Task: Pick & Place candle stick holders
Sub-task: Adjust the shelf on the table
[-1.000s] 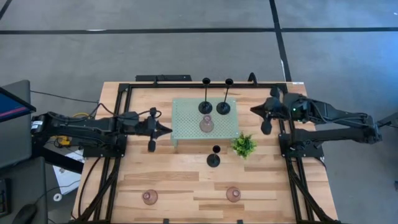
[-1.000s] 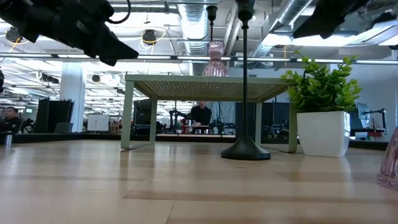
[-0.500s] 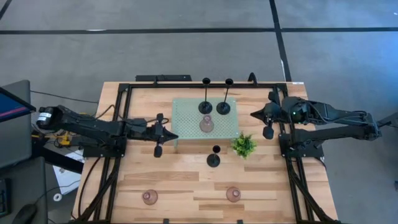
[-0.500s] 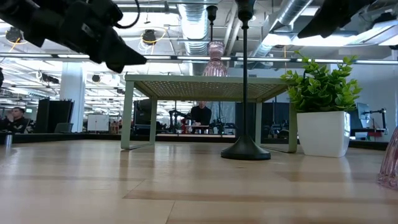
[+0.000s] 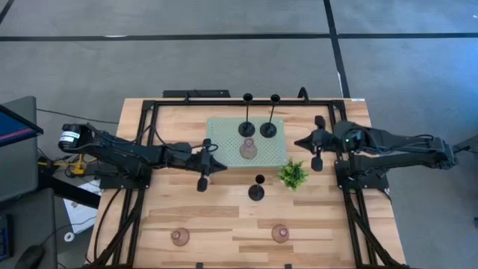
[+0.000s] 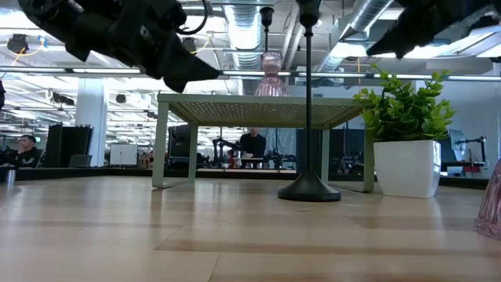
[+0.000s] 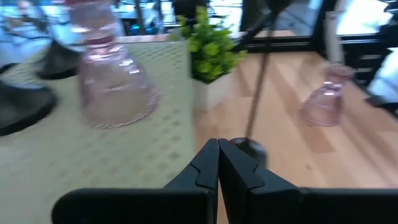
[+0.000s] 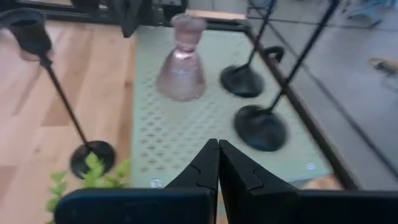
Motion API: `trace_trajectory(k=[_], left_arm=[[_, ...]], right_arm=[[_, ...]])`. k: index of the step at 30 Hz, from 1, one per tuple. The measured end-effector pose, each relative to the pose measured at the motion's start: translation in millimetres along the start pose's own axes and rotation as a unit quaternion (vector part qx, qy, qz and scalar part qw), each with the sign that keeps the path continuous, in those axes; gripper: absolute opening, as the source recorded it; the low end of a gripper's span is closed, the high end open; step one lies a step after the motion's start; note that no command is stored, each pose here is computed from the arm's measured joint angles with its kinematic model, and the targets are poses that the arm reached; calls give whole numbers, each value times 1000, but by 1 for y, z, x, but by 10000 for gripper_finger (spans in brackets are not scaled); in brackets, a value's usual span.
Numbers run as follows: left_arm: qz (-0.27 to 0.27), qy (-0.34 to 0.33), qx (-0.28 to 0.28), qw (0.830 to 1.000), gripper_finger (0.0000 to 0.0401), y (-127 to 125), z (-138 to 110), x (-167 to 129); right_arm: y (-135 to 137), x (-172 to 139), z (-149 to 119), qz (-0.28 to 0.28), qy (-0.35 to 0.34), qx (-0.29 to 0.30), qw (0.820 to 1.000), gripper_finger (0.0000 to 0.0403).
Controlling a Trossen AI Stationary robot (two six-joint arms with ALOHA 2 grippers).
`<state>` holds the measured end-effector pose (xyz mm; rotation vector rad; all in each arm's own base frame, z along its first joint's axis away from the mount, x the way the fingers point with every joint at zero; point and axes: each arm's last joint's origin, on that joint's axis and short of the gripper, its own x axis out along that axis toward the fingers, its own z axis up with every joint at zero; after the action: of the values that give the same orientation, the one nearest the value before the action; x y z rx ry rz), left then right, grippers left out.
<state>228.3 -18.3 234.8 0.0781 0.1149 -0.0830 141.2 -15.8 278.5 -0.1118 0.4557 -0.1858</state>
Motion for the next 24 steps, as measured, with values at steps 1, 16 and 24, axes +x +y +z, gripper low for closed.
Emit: trace_trajectory(k=[1,16,24], left_arm=[[-13,-2,0,1000,7,-1,1,0],[-70,-21,44,996,7,-20,10,0],[-72,-21,27,997,7,-21,10,0]], right_arm=[[1,1,-2,7,-6,8,1000,0],[27,8,10,133,-77,29,988,0],[54,26,12,186,-62,31,980,0]])
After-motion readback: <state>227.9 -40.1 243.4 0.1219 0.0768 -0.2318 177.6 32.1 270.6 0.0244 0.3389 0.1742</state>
